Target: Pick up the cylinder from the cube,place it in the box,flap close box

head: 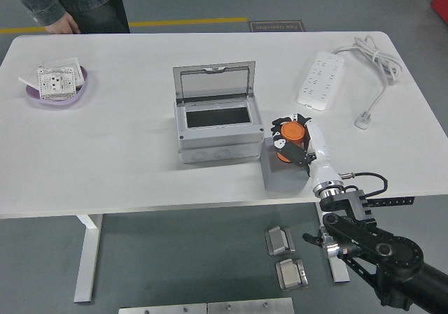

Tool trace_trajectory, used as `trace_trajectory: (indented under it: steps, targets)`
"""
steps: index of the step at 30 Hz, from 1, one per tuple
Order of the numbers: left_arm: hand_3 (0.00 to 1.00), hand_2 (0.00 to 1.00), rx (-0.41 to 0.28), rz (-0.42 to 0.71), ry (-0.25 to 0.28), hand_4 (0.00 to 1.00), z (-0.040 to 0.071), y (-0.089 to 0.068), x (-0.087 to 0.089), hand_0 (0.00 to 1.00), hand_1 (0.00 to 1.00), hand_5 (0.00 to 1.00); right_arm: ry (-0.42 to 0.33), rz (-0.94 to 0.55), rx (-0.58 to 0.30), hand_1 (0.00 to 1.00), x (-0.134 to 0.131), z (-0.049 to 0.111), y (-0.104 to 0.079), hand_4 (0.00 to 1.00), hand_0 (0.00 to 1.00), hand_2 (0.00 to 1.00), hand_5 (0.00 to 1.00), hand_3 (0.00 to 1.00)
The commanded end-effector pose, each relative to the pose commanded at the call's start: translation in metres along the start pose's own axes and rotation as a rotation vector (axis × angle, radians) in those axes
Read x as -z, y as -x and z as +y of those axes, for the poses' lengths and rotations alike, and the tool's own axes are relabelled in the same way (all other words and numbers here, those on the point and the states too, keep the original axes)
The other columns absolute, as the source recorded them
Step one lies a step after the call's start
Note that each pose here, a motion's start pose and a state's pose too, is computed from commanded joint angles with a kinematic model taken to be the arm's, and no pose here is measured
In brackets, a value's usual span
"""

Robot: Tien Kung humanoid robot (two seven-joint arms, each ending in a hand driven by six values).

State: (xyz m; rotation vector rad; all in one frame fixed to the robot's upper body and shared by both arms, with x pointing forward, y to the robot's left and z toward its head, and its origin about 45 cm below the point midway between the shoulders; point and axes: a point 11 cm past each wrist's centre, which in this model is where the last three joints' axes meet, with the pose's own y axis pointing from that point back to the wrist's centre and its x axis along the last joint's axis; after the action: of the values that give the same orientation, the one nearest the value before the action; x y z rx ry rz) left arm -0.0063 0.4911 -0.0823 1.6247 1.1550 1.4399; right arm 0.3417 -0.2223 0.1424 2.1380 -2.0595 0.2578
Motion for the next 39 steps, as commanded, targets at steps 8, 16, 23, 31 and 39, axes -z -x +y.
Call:
trace_trajectory:
  steps: [8,16,23,31,39]
  targets:
    - [0.827,0.708,-0.003,-0.001,0.001,0.728,0.0,-0.001,0.0,0.738,0.744,0.411,-0.049,0.057,0.032,0.463,0.018,-0.011,0.007,0.061,0.714,0.237,0.002,0.19]
    - [0.827,0.707,-0.006,-0.003,-0.003,0.726,0.0,-0.003,0.001,0.737,0.743,0.411,-0.123,0.173,0.107,0.444,0.047,-0.031,0.03,0.063,0.53,0.238,0.002,0.191]
    - [0.826,0.706,-0.011,-0.005,-0.001,0.724,0.0,-0.005,0.0,0.735,0.744,0.41,-0.19,0.382,0.179,0.275,0.076,-0.053,0.059,0.002,0.193,0.241,0.002,0.191]
    - [0.825,0.705,-0.015,-0.009,-0.001,0.723,0.001,-0.007,-0.001,0.735,0.743,0.409,-0.242,0.703,0.246,0.196,0.091,-0.079,0.086,0.002,0.048,0.24,0.002,0.189]
    - [0.825,0.704,-0.018,-0.013,0.001,0.722,0.001,-0.008,-0.003,0.734,0.743,0.41,-0.276,0.91,0.305,0.196,0.099,-0.102,0.101,0.002,0.045,0.244,0.002,0.19]
